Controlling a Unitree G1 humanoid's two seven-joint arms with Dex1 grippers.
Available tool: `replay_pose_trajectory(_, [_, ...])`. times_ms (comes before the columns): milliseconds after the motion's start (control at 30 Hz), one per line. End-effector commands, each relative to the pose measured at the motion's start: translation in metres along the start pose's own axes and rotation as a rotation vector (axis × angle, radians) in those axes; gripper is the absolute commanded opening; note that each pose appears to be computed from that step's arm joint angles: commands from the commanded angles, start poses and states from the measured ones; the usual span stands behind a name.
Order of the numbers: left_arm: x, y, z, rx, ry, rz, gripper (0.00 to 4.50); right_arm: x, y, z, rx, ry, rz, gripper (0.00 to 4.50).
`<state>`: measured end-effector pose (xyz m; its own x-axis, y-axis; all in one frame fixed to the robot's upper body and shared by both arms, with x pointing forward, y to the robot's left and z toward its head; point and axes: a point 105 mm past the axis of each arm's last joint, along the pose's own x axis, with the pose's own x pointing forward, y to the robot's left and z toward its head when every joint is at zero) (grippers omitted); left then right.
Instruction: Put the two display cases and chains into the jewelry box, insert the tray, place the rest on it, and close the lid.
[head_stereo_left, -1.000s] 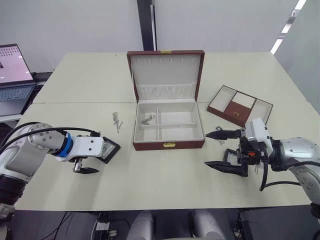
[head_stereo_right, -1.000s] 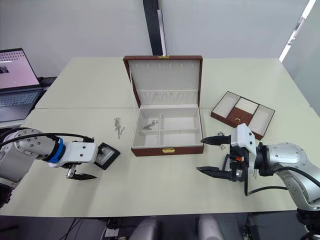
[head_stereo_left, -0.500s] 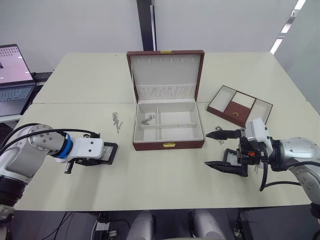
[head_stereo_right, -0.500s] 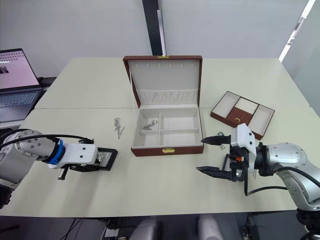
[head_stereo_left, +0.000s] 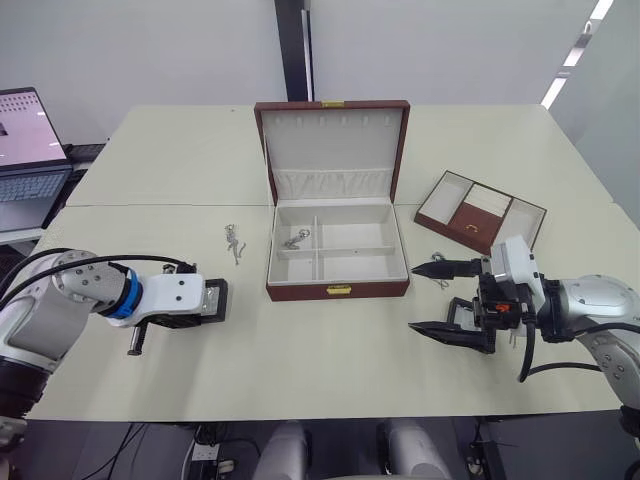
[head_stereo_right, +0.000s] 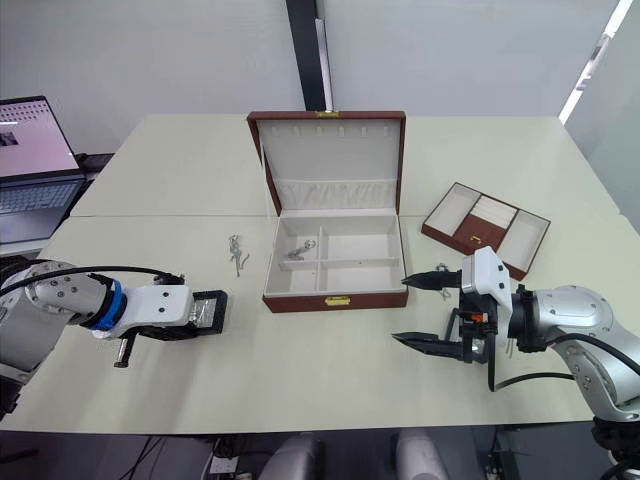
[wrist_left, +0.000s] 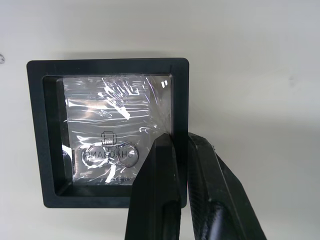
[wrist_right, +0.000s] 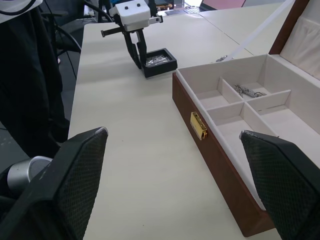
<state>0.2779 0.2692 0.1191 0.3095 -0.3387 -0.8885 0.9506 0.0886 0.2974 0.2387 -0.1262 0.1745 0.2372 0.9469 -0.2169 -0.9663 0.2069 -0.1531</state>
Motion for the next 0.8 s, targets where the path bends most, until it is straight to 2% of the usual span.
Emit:
replay_pose_trajectory(33, [-0.024, 0.012, 0.015, -0.006, -0.054, 0.073, 0.02, -0.005, -0.001, 0.011, -0.041, -0.033, -0.018, 4.50])
replay_pose_trajectory(133, [-0.041, 0.019, 0.030, -0.035, -0.120, 0.107, 0.02, -0.007, -0.001, 0.010, -0.033, -0.035, -0.033, 4.50])
replay_pose_trajectory(233, [-0.061, 0.027, 0.057, -0.056, -0.223, 0.141, 0.02, -0.011, -0.004, 0.010, -0.022, -0.038, -0.076, 4.50])
replay_pose_trajectory(367, [-0.067, 0.031, 0.088, -0.063, -0.338, 0.128, 0.02, -0.018, -0.011, 0.010, -0.002, -0.037, -0.139, 4.50])
replay_pose_trajectory(533, [-0.064, 0.044, 0.121, -0.015, -0.428, 0.120, 0.02, -0.029, -0.022, 0.009, 0.008, -0.015, -0.232, 4.50])
replay_pose_trajectory(800, [-0.031, 0.071, 0.161, 0.088, -0.463, 0.076, 0.02, -0.043, -0.027, -0.001, 0.034, 0.028, -0.362, 4.50])
